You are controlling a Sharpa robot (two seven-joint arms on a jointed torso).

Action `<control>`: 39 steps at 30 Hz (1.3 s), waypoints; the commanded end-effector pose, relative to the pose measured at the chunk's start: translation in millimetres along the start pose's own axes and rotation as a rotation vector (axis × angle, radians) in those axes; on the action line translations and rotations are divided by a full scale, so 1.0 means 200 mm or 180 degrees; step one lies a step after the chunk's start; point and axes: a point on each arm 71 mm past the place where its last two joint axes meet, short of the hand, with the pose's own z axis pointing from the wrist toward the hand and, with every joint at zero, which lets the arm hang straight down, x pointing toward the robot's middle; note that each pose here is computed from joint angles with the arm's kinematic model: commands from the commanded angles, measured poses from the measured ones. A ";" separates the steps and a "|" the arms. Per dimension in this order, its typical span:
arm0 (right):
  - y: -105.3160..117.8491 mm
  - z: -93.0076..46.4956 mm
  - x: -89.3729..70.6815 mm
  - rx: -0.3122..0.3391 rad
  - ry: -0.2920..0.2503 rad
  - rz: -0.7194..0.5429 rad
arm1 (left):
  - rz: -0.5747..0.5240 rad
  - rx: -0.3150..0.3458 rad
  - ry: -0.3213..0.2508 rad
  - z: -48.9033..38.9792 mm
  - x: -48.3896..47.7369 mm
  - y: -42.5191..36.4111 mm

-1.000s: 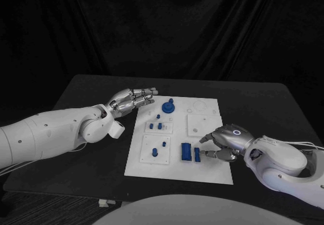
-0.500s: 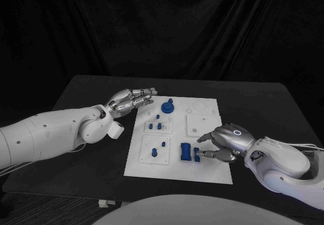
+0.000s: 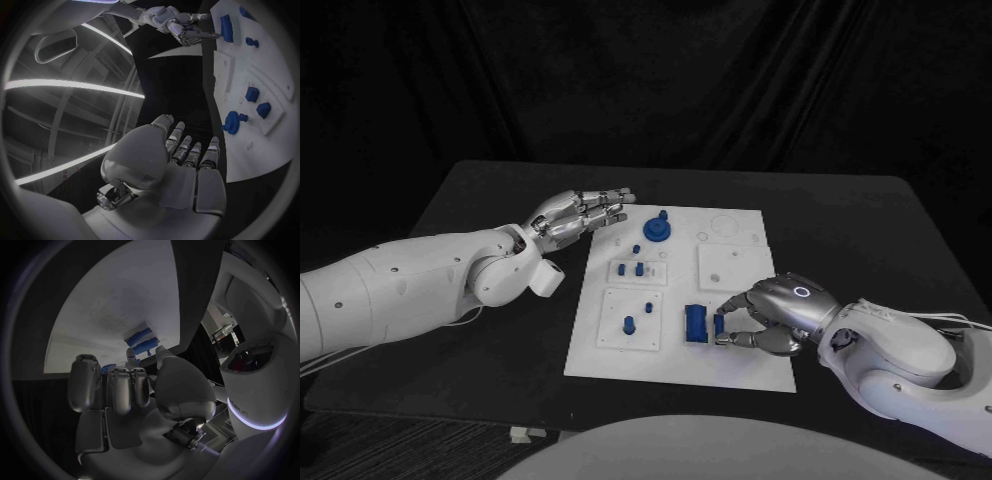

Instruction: Assemble the parts on the task board

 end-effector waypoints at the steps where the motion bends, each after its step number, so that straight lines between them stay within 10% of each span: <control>1: 0.01 0.00 0.03 -0.0018 0.0093 0.0015 | -0.0039 0.0046 0.0016 0.003 0.008 -0.003; 23: -0.01 0.01 0.11 0.0094 0.0320 0.0051 | -0.0041 0.0039 0.0012 -0.001 0.006 0.002; 39: 0.02 -0.05 -0.06 -0.0268 -0.0712 0.0366 | -0.0023 0.0056 -0.0025 -0.006 0.000 0.005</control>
